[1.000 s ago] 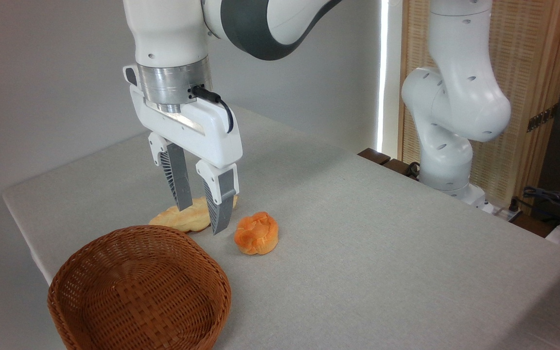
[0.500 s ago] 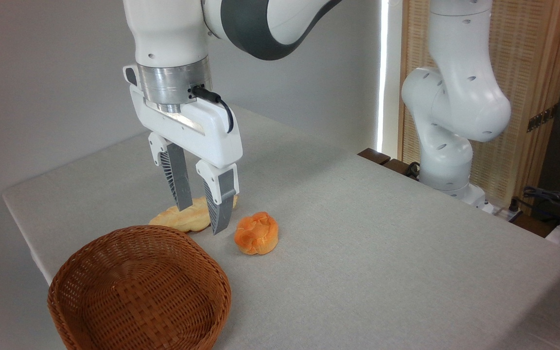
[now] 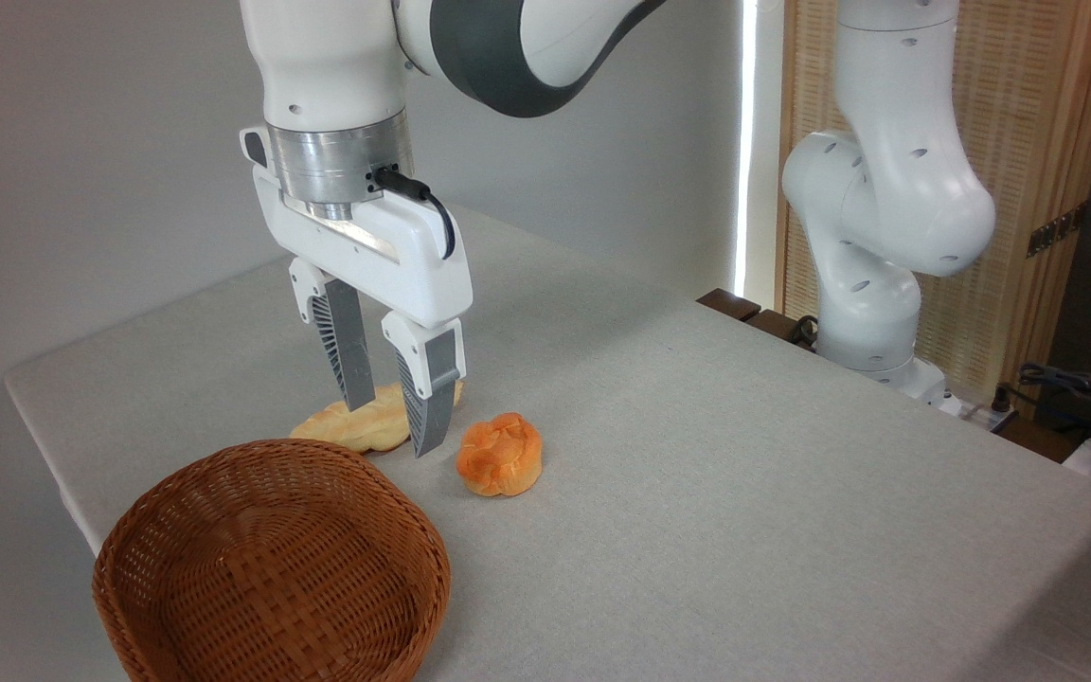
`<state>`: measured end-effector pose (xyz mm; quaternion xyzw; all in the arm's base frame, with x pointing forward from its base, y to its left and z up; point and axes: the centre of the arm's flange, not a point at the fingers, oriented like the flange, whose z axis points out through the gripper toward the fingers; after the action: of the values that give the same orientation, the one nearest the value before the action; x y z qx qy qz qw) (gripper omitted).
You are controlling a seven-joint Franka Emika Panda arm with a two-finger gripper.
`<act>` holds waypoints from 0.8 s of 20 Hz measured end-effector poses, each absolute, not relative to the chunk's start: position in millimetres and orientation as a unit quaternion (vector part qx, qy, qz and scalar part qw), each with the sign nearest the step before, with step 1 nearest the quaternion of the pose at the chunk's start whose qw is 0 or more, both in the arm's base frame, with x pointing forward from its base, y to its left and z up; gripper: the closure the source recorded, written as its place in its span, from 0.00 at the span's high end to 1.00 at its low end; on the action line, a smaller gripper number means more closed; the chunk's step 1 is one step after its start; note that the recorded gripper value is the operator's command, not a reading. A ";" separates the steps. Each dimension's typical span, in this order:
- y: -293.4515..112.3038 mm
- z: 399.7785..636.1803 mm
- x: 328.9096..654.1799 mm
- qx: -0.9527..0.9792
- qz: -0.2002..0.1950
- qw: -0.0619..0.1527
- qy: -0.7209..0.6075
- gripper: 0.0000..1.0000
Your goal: Put bread into the basket
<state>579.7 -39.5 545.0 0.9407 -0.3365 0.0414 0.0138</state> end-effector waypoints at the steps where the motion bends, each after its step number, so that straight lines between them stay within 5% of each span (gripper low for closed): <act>1: -39.5 545.0 579.7 0.941 0.041 0.014 -0.336 1.00; 9: -45.7 541.9 579.6 0.939 0.037 0.015 -0.341 1.00; 16: -78.7 505.0 566.0 0.929 -0.016 0.030 -0.368 1.00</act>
<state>566.0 -78.7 505.0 0.9291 -0.3684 -0.0163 0.0302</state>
